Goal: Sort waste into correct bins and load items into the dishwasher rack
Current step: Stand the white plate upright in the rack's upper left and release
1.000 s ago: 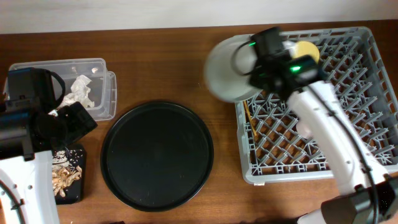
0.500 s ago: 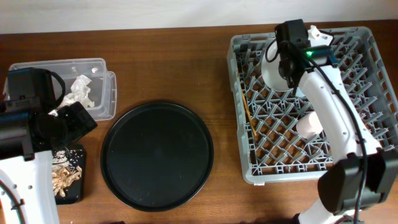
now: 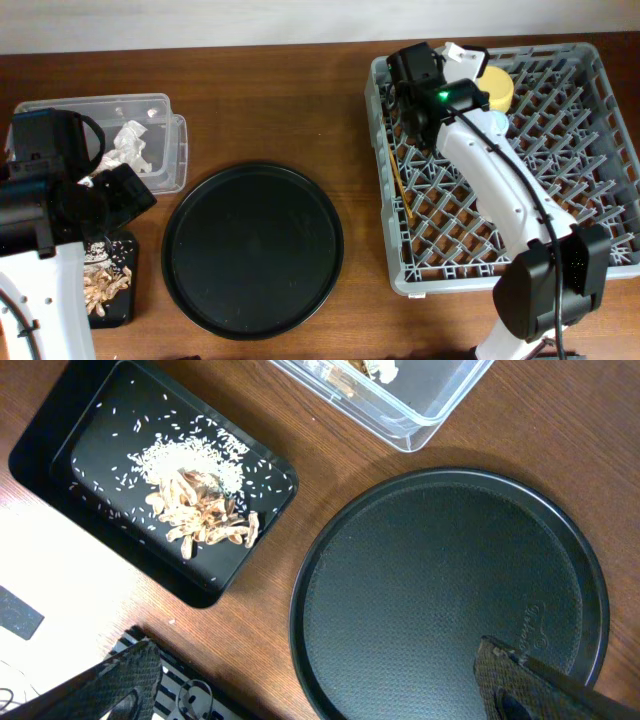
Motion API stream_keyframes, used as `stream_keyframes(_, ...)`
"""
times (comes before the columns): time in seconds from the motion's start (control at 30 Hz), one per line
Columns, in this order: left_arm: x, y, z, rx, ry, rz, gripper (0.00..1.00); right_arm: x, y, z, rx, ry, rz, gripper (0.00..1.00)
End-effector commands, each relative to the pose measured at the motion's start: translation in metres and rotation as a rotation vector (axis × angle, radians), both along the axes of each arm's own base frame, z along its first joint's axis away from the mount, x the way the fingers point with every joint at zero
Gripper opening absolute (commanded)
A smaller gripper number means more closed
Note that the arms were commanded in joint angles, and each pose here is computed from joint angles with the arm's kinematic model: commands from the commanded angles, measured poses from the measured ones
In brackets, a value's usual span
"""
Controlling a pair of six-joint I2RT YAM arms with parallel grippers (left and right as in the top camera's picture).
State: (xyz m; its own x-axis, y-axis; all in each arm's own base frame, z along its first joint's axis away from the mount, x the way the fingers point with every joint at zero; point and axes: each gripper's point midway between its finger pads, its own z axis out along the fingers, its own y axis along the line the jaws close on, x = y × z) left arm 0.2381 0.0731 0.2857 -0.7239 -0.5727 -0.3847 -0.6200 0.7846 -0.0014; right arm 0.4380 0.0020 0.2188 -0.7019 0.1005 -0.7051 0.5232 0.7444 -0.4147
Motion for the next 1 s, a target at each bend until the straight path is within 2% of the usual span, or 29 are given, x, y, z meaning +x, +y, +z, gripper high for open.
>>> stream_keyframes(0.0, -0.002, 0.001, 0.006, -0.002, -0.025, 0.013, 0.99, -0.001, -0.002, 0.002, -0.066, 0.006, -0.003, 0.04)
stream_keyframes(0.17, -0.002, 0.001, 0.006, -0.002, -0.025, 0.013, 0.99, 0.000, 0.008, -0.005, -0.046, 0.063, 0.061, 0.04)
stream_keyframes(0.27, -0.002, 0.001, 0.006, -0.002, -0.025, 0.013, 0.99, -0.001, 0.026, -0.012, -0.020, 0.100, 0.129, 0.09)
stream_keyframes(0.3, -0.002, 0.001, 0.006, -0.002, -0.025, 0.013, 0.99, -0.001, 0.031, -0.012, -0.020, 0.100, 0.140, 0.16)
stream_keyframes(0.37, -0.002, 0.001, 0.006, -0.002, -0.025, 0.013, 0.99, -0.002, 0.040, -0.012, -0.015, 0.102, 0.162, 0.42)
stream_keyframes(0.4, -0.002, 0.001, 0.006, -0.002, -0.025, 0.013, 0.99, -0.004, 0.046, -0.013, -0.009, 0.110, 0.178, 0.65)
stream_keyframes(0.5, -0.002, 0.001, 0.006, -0.002, -0.025, 0.013, 0.99, -0.015, 0.064, -0.011, 0.030, 0.143, 0.229, 0.85)
stream_keyframes(0.53, -0.002, 0.001, 0.006, -0.002, -0.025, 0.013, 0.99, -0.020, 0.069, -0.008, 0.046, 0.152, 0.246, 0.99)
stream_keyframes(0.6, -0.002, 0.001, 0.006, -0.002, -0.025, 0.013, 0.99, -0.034, 0.086, 0.001, 0.113, 0.165, 0.287, 0.98)
stream_keyframes(0.77, -0.002, 0.001, 0.006, -0.002, -0.025, 0.013, 0.99, -0.081, 0.108, 0.049, 0.328, 0.075, 0.302, 0.98)
stream_keyframes(0.97, -0.002, 0.001, 0.006, -0.002, -0.025, 0.013, 0.99, -0.145, 0.095, 0.105, 0.515, -0.009, 0.363, 0.98)
